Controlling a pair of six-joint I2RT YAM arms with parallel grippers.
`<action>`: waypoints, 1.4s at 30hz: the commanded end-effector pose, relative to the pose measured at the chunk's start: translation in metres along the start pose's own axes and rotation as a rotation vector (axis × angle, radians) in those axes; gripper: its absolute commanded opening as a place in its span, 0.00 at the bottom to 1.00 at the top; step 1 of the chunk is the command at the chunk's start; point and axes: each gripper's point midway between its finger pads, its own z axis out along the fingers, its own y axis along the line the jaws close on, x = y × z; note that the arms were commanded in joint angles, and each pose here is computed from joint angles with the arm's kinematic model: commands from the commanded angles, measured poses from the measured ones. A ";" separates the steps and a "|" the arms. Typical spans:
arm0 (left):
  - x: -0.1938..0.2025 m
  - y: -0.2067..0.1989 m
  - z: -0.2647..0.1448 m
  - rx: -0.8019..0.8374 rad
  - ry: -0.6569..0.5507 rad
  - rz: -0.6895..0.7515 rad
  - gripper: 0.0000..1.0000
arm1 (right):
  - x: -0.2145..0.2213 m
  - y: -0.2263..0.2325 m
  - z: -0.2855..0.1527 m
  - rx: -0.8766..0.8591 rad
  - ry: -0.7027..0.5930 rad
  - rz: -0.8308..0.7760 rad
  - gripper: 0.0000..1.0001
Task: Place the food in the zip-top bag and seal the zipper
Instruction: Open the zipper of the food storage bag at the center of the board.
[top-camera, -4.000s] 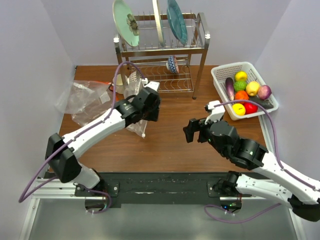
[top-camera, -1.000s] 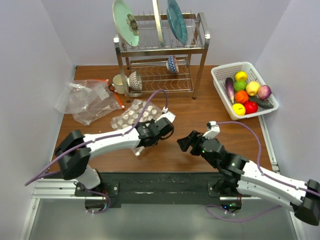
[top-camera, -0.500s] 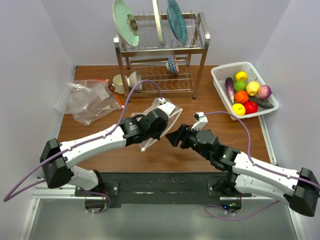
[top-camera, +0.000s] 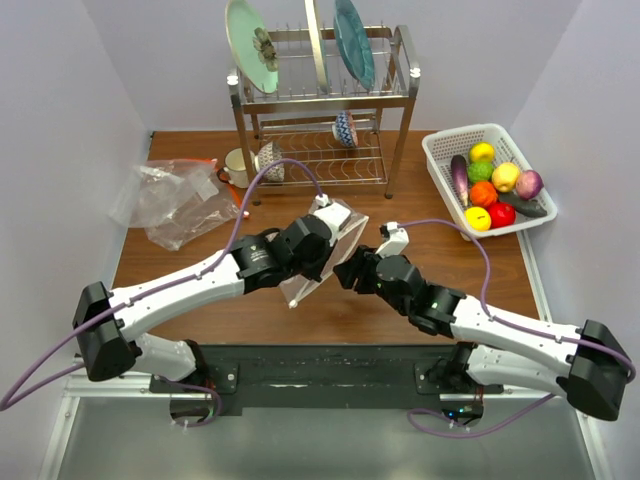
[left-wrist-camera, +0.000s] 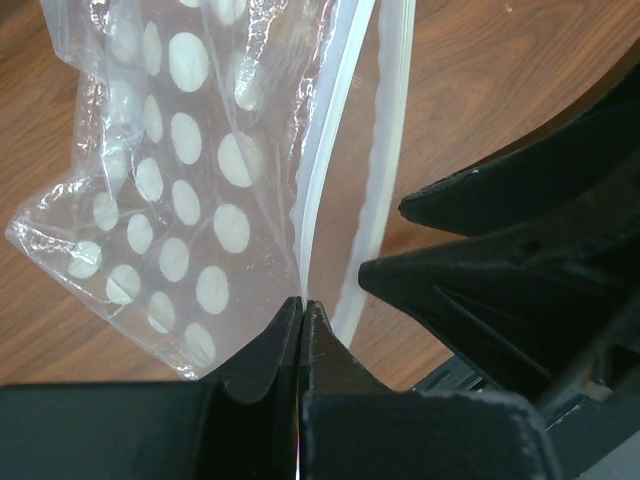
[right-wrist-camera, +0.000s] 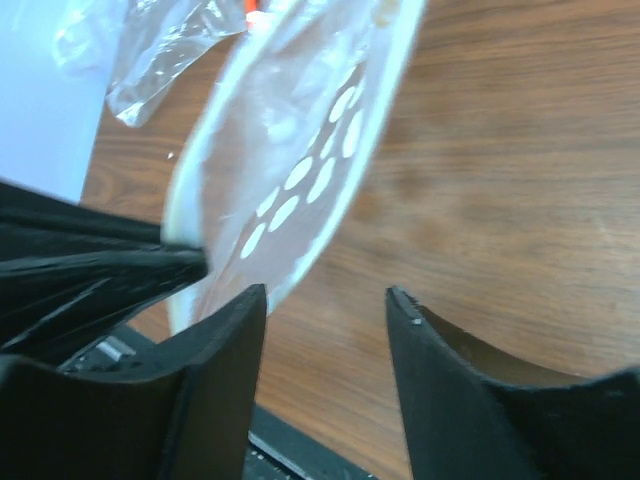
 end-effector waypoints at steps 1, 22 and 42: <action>-0.038 -0.012 -0.025 0.068 -0.107 -0.047 0.00 | -0.028 0.006 0.001 0.035 -0.089 0.003 0.49; -0.062 0.089 -0.065 -0.566 -0.091 0.007 0.01 | -0.062 0.038 -0.013 0.065 -0.015 -0.174 0.00; -0.075 0.071 -0.033 -0.446 -0.075 0.099 0.00 | -0.020 0.008 0.035 0.041 0.152 -0.089 0.07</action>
